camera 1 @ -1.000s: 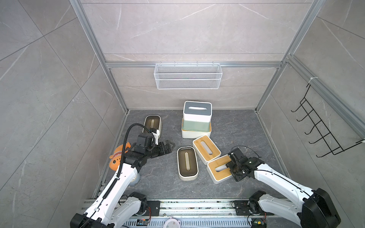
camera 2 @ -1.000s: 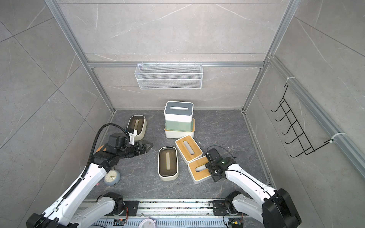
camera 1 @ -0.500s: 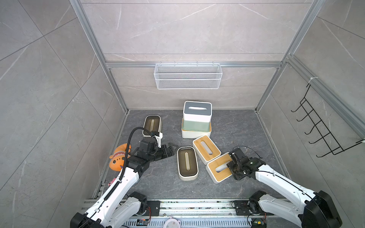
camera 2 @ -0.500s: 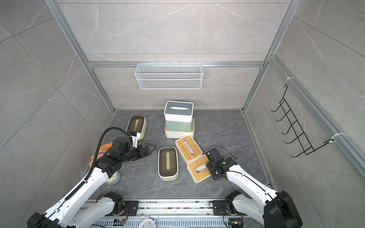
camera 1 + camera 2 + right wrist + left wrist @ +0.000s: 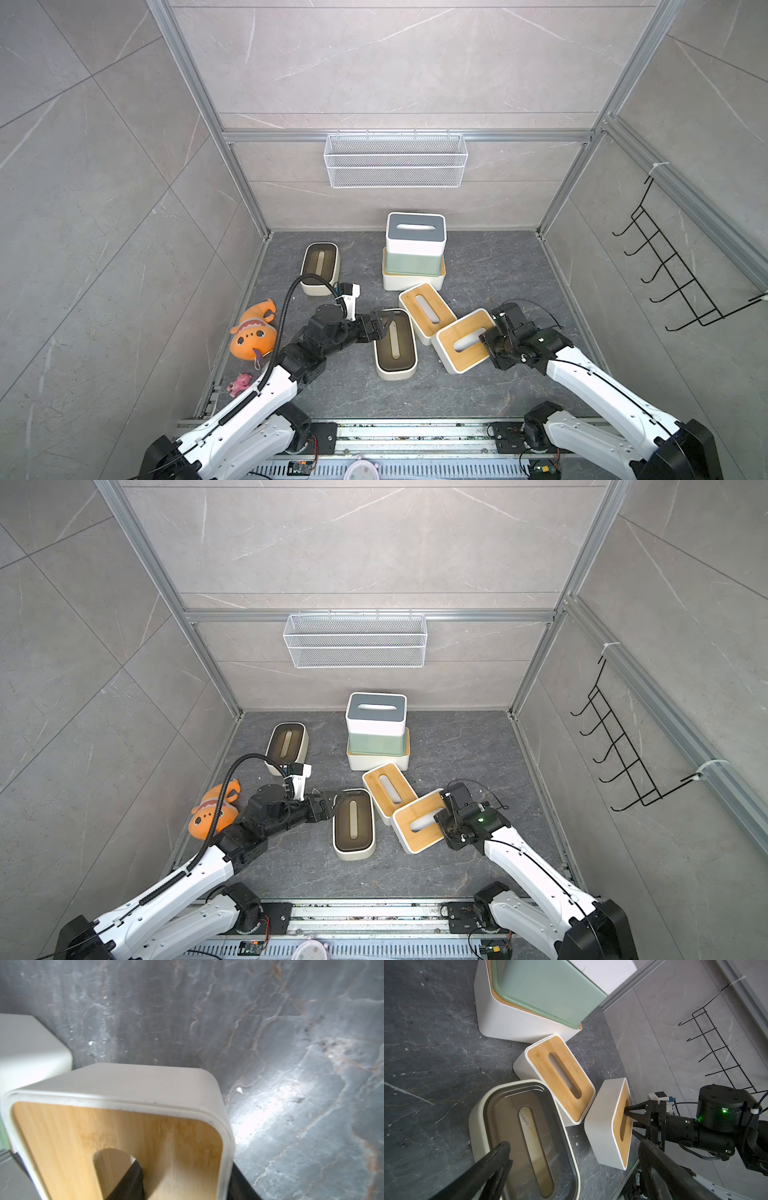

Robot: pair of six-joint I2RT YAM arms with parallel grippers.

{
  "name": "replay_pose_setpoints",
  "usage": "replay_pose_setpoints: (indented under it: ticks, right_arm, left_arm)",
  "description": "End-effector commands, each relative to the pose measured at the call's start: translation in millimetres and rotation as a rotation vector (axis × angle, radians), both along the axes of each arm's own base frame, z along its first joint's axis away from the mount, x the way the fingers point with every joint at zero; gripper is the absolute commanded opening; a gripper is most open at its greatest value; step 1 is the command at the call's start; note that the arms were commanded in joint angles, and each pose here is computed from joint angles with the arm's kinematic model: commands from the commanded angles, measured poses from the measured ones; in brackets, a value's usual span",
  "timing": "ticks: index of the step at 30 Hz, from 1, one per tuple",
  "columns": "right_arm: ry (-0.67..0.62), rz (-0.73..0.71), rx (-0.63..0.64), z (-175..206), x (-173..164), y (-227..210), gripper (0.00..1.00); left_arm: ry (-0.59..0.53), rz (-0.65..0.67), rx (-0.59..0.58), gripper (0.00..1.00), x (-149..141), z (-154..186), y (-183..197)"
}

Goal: Stack the tissue boxes
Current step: Pick up the tissue box from the center of the board, then place the tissue box at the tissue box.

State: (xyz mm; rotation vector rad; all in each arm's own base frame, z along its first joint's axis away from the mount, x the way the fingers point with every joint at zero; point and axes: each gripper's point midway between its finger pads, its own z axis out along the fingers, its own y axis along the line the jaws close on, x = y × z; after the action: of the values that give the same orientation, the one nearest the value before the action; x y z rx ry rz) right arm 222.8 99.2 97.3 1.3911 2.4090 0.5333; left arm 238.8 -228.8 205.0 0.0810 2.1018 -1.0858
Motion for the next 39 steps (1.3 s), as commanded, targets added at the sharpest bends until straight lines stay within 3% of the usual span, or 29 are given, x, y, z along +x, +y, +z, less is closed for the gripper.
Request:
replay_pose_setpoints:
  ticks: [1, 9, 19, 39]
  right_arm:
    - [-0.106, 0.034, 0.061, 35, 17, 12, 0.4]
    - [-0.174, 0.066, 0.12, 63, 37, 26, 0.4]
    - [-0.249, 0.061, 0.194, 94, 62, 39, 0.4]
    - [-0.287, 0.034, 0.27, 109, 82, 51, 0.39]
  left_arm:
    - [-0.117, 0.001, -0.055, 0.99, 7, 23, -14]
    - [-0.222, -0.092, -0.031, 1.0, -10, 20, -65]
    - [-0.27, -0.085, -0.128, 1.0, -14, 19, -102]
    - [-0.229, -0.158, -0.231, 0.96, -18, 10, -149]
